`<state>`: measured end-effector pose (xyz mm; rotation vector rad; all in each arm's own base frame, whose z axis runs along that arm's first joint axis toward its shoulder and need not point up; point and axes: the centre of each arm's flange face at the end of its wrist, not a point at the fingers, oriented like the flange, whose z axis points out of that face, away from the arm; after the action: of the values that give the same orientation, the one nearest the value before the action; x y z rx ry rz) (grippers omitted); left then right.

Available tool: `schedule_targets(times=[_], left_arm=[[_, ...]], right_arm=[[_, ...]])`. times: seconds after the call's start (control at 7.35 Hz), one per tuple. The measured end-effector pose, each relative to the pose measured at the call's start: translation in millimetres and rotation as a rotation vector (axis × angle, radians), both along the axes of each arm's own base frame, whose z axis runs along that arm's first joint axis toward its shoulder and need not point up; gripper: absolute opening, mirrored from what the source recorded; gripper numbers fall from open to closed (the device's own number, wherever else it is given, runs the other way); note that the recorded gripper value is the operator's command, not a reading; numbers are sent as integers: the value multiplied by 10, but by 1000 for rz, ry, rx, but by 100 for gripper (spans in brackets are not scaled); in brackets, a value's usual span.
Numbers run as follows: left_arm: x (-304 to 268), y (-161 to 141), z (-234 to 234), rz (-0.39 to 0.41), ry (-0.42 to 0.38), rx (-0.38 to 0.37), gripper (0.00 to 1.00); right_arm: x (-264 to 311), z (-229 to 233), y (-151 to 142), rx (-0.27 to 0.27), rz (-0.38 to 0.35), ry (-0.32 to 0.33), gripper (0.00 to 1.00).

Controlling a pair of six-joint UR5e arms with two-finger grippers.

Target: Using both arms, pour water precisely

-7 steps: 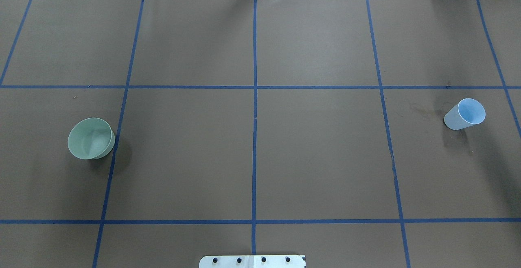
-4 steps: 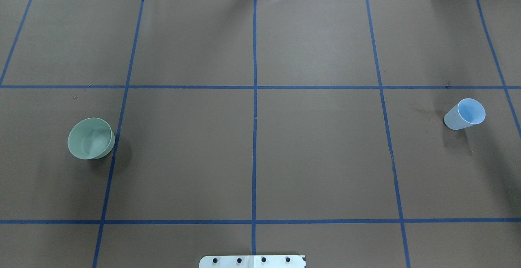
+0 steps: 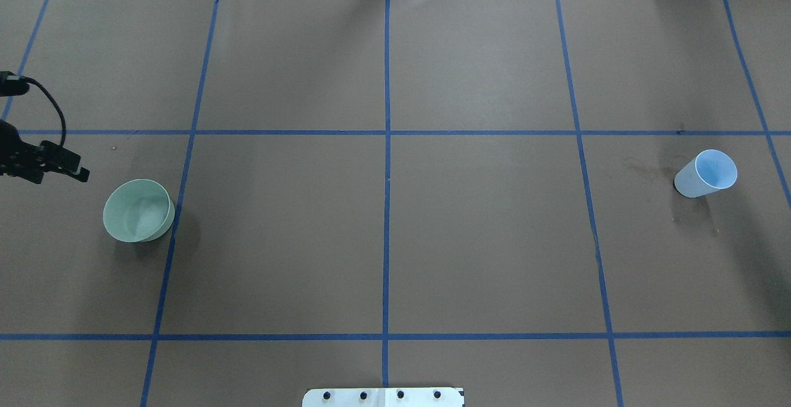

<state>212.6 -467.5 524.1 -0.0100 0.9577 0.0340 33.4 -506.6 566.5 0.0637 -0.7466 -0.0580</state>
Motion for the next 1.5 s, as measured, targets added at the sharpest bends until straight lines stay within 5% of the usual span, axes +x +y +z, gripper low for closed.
schedule_targets(times=[0.41,0.68,0.82,1.09,1.22,1.5], left_arm=[[559,116,7,24,-49,5,98],[689,161,54,44,-58,2,84],[718,175,66,49,-60,0,74],[743,180,95,51,-65,-7,14],[765,174,113,50,-67,-14,0],[845,115,8,51,-53,-11,0]], right_arm=[[-31,6,1,-2,-6,-4,99],[-61,17,-1,-4,-12,-4,99],[-77,22,-1,-5,-15,-4,99],[-101,28,-3,-7,-19,-3,99],[-111,30,-4,-7,-21,-3,99],[-127,36,-6,-8,-24,-2,99]])
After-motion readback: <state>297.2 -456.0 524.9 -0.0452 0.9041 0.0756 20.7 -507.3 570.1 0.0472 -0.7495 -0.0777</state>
